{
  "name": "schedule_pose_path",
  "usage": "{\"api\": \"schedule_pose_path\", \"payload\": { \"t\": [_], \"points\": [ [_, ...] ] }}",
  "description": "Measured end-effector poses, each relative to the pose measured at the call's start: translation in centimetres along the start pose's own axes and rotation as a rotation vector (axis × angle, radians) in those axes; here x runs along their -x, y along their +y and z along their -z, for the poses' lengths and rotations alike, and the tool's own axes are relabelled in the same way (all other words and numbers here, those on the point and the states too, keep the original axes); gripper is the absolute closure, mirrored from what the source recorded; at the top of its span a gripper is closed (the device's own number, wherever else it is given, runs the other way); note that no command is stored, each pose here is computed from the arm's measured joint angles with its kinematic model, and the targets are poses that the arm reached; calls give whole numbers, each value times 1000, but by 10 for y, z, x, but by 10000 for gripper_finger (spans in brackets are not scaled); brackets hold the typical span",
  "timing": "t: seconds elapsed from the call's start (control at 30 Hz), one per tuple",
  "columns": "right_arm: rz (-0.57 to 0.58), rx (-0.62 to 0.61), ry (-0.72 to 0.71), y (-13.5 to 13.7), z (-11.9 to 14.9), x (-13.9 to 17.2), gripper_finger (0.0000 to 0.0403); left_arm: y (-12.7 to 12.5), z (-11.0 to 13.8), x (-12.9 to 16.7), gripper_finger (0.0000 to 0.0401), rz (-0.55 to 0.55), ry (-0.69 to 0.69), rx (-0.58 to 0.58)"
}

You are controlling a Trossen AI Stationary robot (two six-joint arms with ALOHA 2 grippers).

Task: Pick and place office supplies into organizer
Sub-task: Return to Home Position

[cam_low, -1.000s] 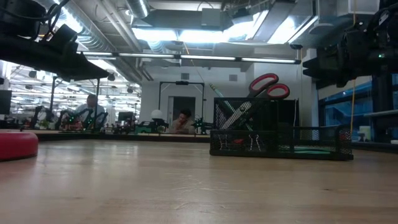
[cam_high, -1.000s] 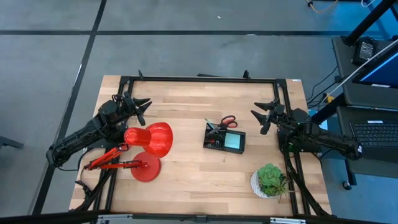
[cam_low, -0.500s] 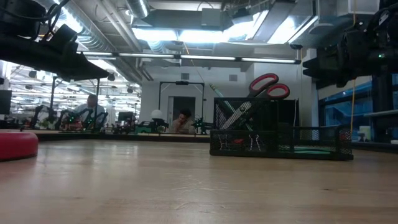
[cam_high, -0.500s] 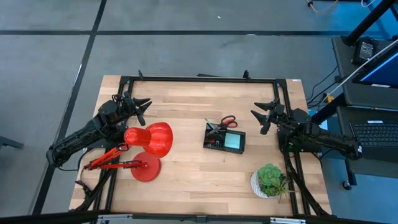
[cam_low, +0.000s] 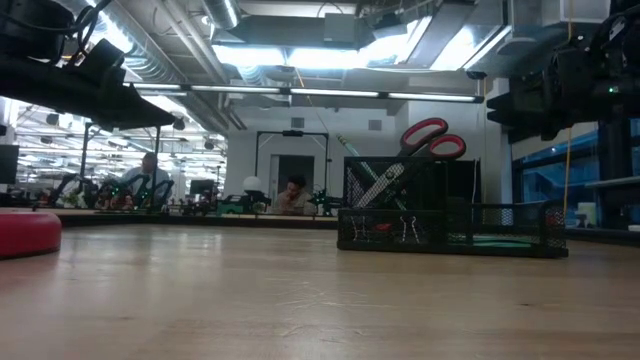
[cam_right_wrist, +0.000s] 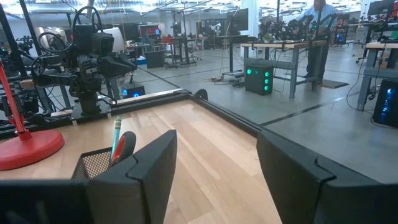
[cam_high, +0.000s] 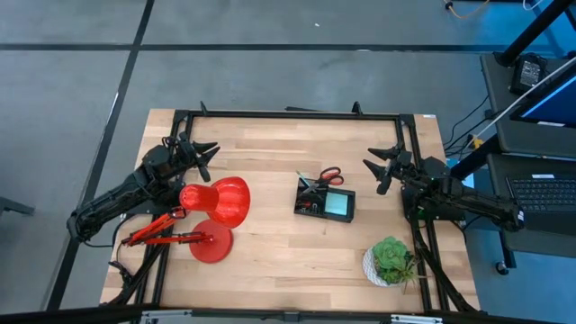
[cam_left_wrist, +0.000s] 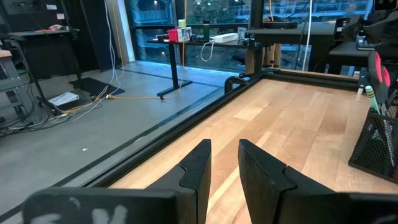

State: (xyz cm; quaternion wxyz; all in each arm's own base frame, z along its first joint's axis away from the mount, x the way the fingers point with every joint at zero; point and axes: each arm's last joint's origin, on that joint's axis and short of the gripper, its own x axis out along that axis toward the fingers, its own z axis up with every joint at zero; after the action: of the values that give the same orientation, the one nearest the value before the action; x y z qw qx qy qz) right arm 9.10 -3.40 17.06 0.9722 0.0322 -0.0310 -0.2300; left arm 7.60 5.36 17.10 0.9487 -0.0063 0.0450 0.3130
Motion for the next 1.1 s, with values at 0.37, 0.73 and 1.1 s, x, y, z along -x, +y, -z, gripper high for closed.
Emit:
{"api": "schedule_pose_path", "payload": {
  "t": [0.37, 0.73, 1.1],
  "points": [
    [0, 0, 0, 0, 0, 0, 179, 0, 0, 0, 326, 0, 0, 0],
    [0, 0, 0, 0, 0, 0, 179, 0, 0, 0, 326, 0, 0, 0],
    [0, 0, 0, 0, 0, 0, 179, 0, 0, 0, 326, 0, 0, 0]
  ]
}}
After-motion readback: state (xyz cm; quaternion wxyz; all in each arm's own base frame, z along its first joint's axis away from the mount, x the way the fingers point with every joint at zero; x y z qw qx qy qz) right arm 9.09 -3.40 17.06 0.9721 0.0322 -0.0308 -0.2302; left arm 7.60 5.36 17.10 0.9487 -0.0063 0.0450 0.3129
